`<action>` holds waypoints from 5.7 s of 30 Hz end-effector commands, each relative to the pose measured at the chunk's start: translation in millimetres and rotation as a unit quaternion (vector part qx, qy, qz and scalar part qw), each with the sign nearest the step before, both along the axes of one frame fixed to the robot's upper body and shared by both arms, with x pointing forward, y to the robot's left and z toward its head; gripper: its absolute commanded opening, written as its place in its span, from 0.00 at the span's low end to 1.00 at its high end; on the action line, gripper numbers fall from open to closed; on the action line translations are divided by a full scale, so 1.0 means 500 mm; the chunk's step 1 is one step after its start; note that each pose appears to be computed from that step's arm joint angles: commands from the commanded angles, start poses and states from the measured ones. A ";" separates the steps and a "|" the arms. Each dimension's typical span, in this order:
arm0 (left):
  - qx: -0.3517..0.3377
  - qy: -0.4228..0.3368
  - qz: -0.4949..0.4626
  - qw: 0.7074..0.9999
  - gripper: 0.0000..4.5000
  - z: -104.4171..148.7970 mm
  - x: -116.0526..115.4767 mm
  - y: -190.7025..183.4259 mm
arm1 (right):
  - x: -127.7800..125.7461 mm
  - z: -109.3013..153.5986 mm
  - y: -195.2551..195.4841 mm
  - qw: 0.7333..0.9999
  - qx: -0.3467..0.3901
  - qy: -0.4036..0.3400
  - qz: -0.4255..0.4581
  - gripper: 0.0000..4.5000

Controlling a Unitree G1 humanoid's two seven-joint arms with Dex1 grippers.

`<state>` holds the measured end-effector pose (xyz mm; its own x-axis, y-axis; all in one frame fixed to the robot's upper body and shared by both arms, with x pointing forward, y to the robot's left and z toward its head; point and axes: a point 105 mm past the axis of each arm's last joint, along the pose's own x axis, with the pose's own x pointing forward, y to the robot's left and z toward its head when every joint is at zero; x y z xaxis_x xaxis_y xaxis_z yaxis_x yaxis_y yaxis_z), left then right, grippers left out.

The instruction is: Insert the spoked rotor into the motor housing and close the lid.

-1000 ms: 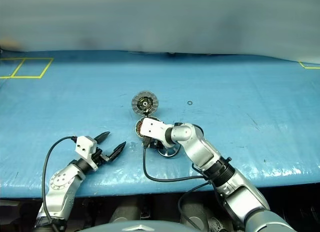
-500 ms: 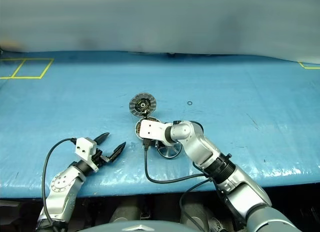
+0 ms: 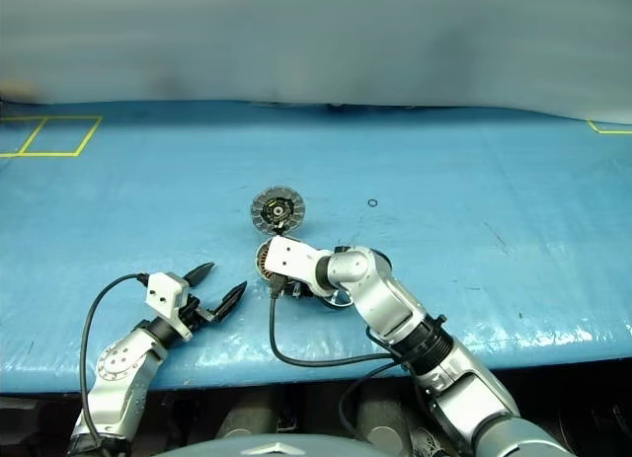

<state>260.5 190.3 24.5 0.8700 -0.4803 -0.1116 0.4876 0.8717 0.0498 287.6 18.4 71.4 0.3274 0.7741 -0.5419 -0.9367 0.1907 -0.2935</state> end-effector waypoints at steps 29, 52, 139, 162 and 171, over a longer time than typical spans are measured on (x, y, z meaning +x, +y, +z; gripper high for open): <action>-0.004 0.006 -0.025 1.000 1.00 0.001 -0.012 0.003 | -0.015 0.143 -0.007 0.959 0.257 0.077 -0.090 0.94; -0.036 -0.014 -0.144 0.989 1.00 0.026 -0.048 -0.020 | -0.015 0.012 -0.226 0.934 0.279 0.076 -0.208 0.94; -0.030 -0.003 -0.117 0.993 1.00 -0.011 -0.052 -0.010 | 0.242 -0.076 -0.215 0.900 0.234 0.042 -0.366 0.53; -0.027 0.002 -0.119 0.993 1.00 -0.020 -0.052 -0.010 | 0.153 -0.080 -0.207 0.932 0.188 0.035 -0.309 0.53; -0.023 -0.003 -0.113 0.993 1.00 -0.016 -0.052 -0.006 | 0.152 -0.098 -0.224 0.921 0.191 0.054 -0.337 0.14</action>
<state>236.2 182.8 21.1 0.7279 -0.6831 -0.0593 0.6851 0.7281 0.0227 369.5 -85.8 36.5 0.7672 0.5744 -0.2856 -0.6060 0.7949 -0.0291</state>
